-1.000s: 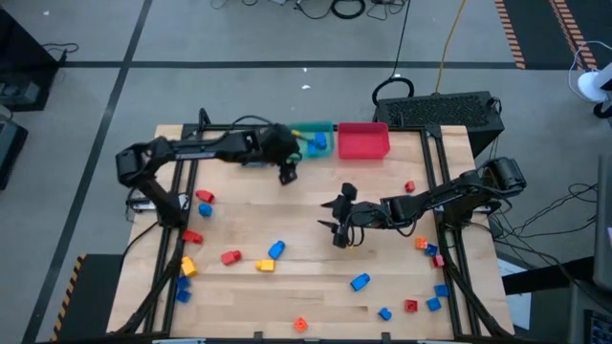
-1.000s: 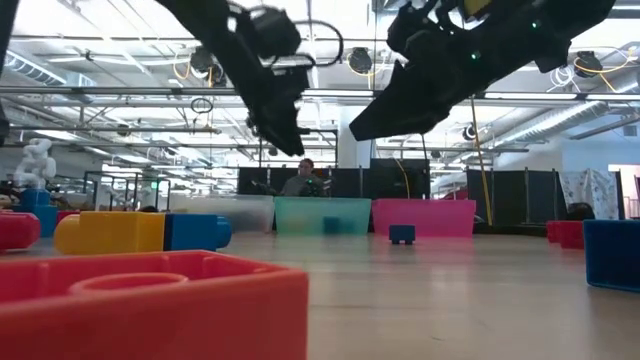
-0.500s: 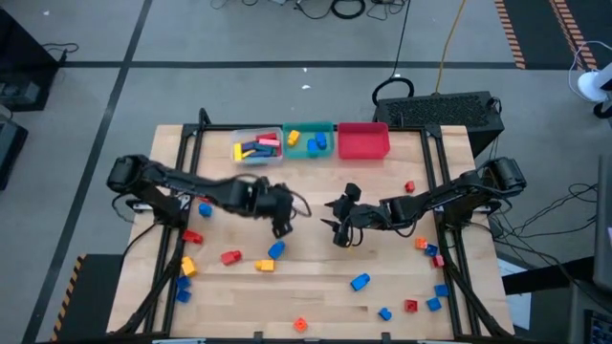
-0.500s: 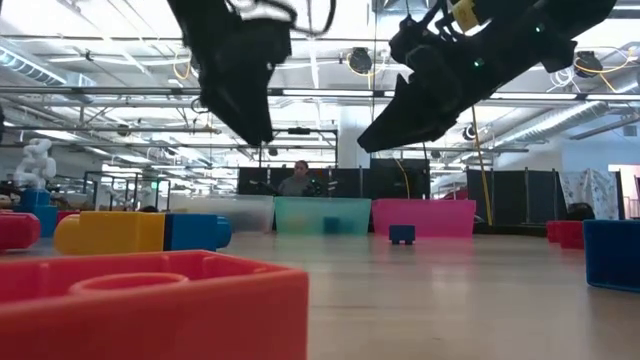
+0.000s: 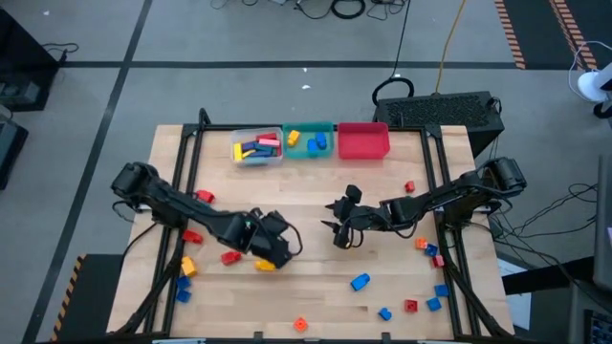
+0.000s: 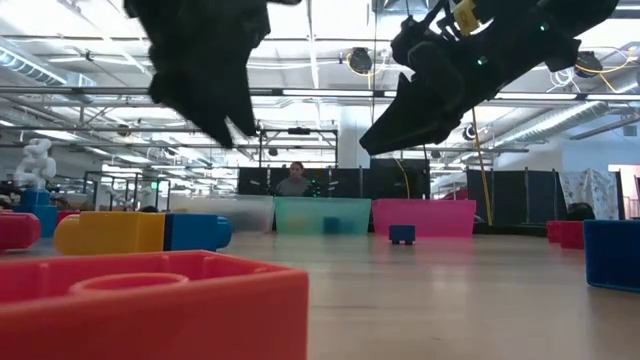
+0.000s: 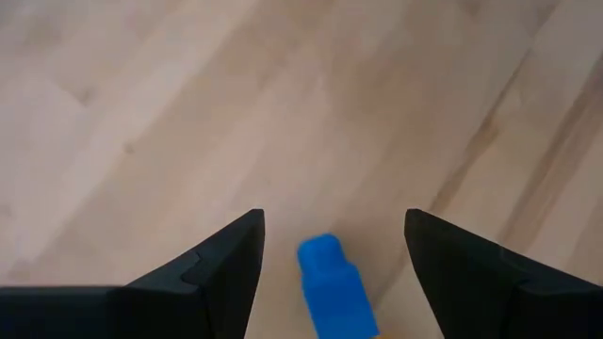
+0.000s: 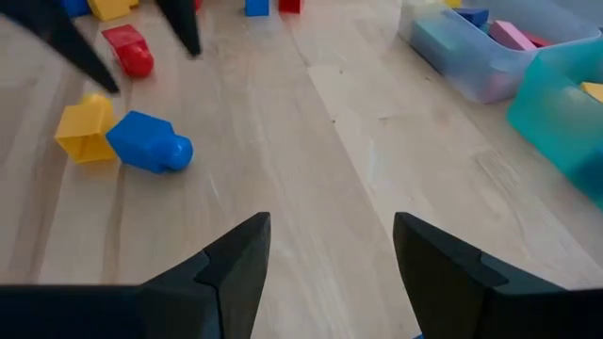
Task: Sort blocks by size
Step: Put the blue 1 stud game piece into the green bin
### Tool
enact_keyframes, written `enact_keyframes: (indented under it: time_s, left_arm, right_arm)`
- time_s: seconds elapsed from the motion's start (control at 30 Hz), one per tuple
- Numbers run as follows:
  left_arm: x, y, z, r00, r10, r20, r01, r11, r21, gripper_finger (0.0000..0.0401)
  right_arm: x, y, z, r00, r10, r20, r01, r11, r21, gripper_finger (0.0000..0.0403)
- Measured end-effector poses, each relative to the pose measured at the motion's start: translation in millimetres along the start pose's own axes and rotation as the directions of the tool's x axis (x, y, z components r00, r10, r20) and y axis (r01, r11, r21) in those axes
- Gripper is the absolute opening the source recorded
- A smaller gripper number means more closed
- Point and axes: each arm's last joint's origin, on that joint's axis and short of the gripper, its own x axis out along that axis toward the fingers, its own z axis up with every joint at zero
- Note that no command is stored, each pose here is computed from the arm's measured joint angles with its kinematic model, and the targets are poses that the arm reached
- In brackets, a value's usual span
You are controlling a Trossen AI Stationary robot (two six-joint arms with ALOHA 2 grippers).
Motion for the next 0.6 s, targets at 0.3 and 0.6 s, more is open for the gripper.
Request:
enact_keyframes:
  time_s: [0.3,0.6]
  left_arm:
    - [24,-20,-32,0.995,0.010,-0.101,-0.020,0.995,-0.100,0.0258]
    - [43,-22,-42,0.988,0.065,-0.139,-0.078,0.993,-0.092,0.0258]
  right_arm:
    - [-1,1,-2,1.000,-0.001,-0.017,0.000,1.000,-0.010,0.0210]
    - [-2,4,-3,1.000,0.009,-0.021,-0.010,1.000,-0.018,0.0210]
